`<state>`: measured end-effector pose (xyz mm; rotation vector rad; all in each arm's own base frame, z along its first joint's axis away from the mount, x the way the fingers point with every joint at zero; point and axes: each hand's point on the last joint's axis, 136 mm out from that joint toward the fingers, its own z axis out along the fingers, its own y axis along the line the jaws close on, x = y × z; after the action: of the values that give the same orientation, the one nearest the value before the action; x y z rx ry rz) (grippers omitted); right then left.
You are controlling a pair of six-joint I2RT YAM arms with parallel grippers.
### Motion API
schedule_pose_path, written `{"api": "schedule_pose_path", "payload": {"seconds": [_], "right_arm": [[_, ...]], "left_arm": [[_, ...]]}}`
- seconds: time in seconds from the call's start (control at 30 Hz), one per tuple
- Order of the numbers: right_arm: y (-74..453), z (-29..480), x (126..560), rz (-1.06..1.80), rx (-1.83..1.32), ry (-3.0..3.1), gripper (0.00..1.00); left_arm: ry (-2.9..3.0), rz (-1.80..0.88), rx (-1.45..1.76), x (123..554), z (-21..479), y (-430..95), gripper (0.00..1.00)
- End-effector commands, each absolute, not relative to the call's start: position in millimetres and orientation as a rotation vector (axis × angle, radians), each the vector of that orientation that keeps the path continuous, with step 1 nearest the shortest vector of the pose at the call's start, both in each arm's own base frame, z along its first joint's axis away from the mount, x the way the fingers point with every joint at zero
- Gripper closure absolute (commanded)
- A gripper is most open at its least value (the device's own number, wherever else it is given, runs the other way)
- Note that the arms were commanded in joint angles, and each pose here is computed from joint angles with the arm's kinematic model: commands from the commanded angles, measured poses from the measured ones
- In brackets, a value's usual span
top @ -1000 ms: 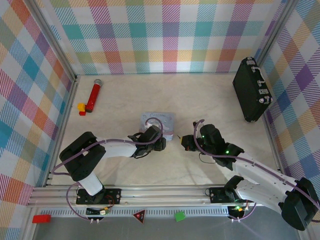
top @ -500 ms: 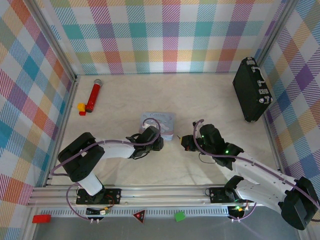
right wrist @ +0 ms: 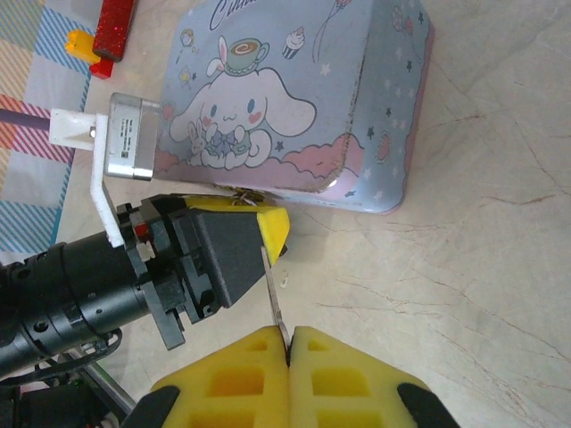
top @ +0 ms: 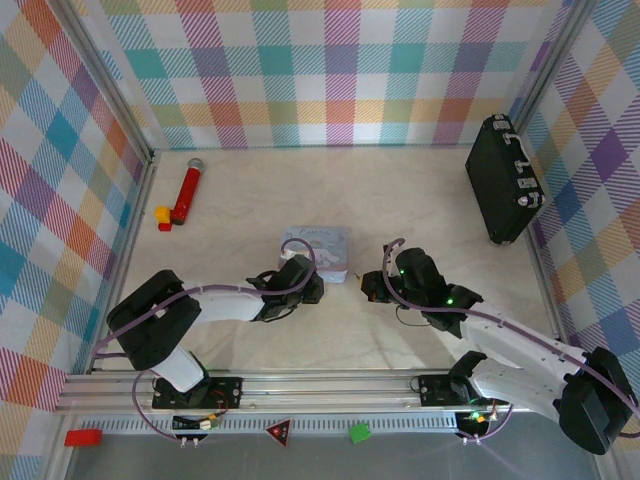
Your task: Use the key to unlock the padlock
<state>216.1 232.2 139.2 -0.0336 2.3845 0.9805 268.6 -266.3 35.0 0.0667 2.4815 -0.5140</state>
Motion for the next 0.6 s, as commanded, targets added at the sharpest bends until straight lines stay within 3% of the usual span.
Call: {"api": "schedule_pose_path", "payload": {"seconds": [0.0,0.57], "right_arm": [[237,151,222,1.019,-0.021,2.347,1.00],[261,125,200,1.157,-0.078,2.358,1.00]], "left_arm": [[2.461,-0.467,0.040,266,46,-264,0.74],[2.633,-0.543,-0.227,267,70,-286,0.74]]}}
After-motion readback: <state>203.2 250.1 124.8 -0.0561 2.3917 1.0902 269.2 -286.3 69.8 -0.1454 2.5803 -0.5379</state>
